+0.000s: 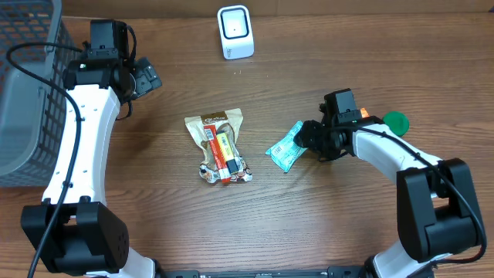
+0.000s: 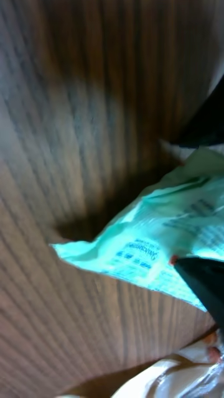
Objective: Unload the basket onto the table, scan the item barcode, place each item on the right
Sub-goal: 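Lift the teal pack with the right gripper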
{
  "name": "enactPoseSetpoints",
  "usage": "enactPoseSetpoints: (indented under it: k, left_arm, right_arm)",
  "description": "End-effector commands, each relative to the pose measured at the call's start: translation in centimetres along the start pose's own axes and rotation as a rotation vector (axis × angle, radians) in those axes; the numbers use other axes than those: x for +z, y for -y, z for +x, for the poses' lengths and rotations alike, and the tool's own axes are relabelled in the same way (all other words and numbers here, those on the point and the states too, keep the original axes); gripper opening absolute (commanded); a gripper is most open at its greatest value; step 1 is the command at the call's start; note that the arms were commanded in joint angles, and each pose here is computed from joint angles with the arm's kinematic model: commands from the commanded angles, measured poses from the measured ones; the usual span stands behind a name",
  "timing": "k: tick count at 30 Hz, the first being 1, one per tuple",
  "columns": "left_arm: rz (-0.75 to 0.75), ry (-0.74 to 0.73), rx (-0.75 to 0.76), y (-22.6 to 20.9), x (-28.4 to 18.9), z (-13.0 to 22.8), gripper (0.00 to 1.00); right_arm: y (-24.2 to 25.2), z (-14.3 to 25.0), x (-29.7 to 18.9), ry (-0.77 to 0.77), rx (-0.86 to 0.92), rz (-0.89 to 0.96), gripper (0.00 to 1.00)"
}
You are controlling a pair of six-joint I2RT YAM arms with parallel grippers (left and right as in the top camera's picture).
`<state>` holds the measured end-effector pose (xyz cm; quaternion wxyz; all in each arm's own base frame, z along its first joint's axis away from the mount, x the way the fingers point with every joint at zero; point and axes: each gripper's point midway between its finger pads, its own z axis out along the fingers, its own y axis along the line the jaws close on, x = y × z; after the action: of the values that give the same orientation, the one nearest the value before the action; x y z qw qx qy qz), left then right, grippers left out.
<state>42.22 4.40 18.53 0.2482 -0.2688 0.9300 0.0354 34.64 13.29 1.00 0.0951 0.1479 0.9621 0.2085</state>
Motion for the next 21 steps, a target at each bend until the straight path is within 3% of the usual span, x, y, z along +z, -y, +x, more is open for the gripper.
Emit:
enactPoseSetpoints:
  k: [1, 8, 21]
  left_arm:
    - [0.003, 0.015, 0.015, -0.1, -0.5, -0.4, 1.0]
    - [0.003, 0.015, 0.015, -0.1, -0.5, -0.4, 1.0]
    - [0.003, 0.015, 0.015, -0.1, -0.5, -0.4, 1.0]
  right_arm:
    - [0.4, 0.3, 0.9, -0.023, 0.028, 0.0, 0.5]
    - [0.4, 0.3, 0.9, -0.022, 0.046, 0.0, 0.43]
    - [0.8, -0.8, 0.5, -0.006, 0.078, -0.034, 0.47]
